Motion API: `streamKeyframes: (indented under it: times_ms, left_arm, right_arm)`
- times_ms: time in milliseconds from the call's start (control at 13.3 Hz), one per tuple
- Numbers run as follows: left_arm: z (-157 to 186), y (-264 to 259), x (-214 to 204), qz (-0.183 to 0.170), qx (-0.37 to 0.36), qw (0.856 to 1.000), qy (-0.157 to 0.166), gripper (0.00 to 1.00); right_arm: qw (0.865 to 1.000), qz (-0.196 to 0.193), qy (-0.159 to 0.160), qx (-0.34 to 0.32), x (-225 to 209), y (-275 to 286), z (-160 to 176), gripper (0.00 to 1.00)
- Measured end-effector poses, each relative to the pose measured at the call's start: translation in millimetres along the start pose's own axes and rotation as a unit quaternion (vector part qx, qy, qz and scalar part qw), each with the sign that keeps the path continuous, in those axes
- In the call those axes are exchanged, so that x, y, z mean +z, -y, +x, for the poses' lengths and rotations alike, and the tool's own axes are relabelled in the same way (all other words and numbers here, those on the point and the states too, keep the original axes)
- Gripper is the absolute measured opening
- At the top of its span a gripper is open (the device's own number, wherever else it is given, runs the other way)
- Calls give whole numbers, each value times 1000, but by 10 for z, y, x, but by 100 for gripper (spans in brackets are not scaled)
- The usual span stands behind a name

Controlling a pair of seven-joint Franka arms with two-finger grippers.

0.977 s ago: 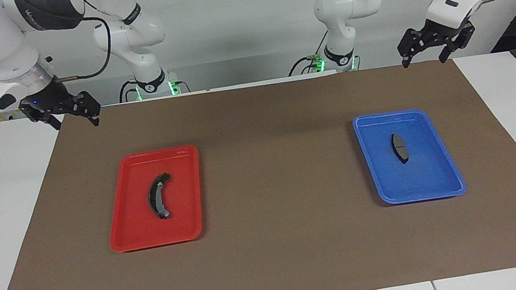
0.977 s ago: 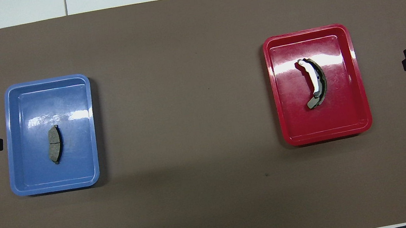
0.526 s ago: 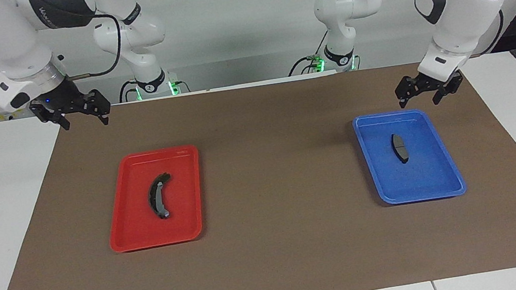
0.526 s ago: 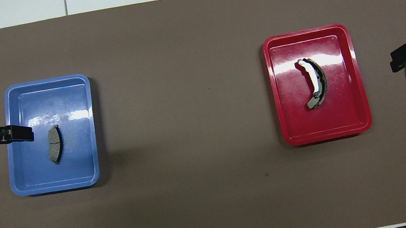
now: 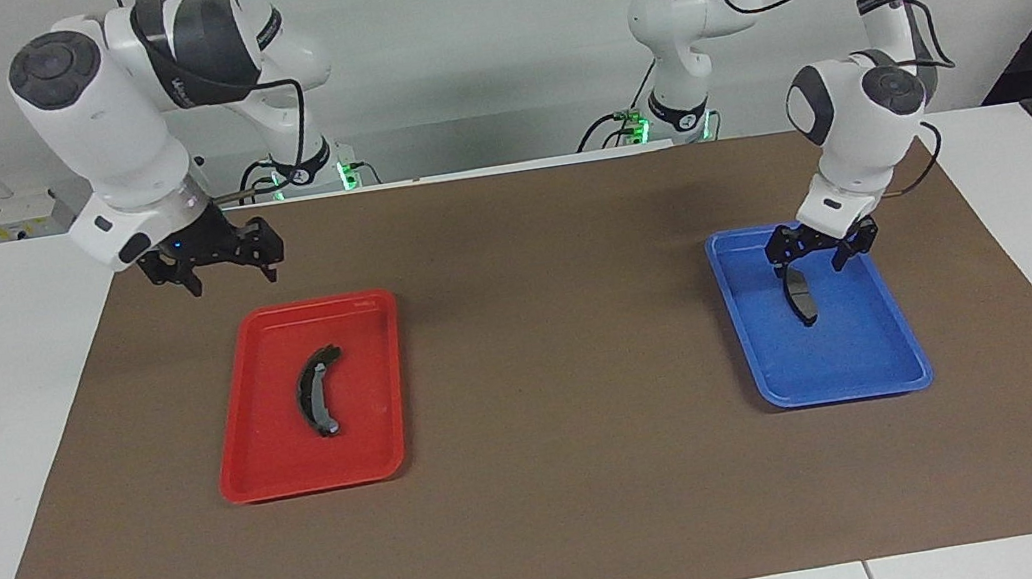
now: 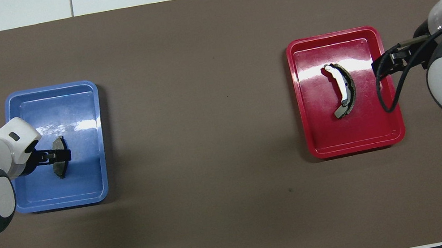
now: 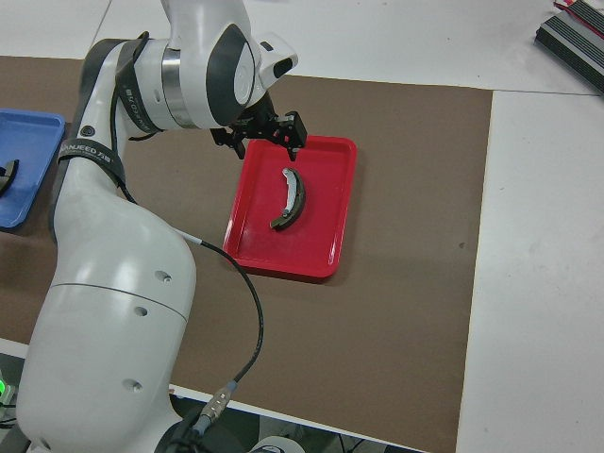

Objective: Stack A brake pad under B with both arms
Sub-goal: 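Grasp the grey pad with the left gripper while the right gripper grasps the shoe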

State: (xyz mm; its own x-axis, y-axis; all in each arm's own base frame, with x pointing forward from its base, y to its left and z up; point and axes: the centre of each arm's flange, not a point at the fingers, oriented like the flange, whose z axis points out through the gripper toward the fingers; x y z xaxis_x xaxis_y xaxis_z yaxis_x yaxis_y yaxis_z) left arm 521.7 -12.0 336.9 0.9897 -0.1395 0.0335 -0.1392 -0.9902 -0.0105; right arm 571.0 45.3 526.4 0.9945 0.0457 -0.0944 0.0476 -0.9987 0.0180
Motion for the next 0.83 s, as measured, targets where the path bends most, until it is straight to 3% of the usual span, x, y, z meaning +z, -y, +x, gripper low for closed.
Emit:
streamKeyframes:
  times_ms: [301, 526, 601, 676, 827]
  left_arm:
    - [-42, -7, 312, 0, 0, 1000, 9, 100]
    - [-60, -9, 400, 0, 0, 1000, 11, 96]
    - [-62, -9, 412, 0, 0, 1000, 12, 88]
    - [-64, -9, 424, 0, 0, 1000, 13, 87]
    - [-57, -26, 413, -1, 1, 1000, 11, 70]
  right_arm:
    - [1000, 2, -1, -5, 708, 60, 139, 100]
    - [1000, 4, -22, -9, 1105, 102, 177, 100]
    - [1000, 5, -24, -12, 1251, 153, 170, 100]
    - [1000, 5, -23, -14, 1353, 188, 166, 100]
    - [1000, 6, -17, -14, 1475, 204, 159, 100]
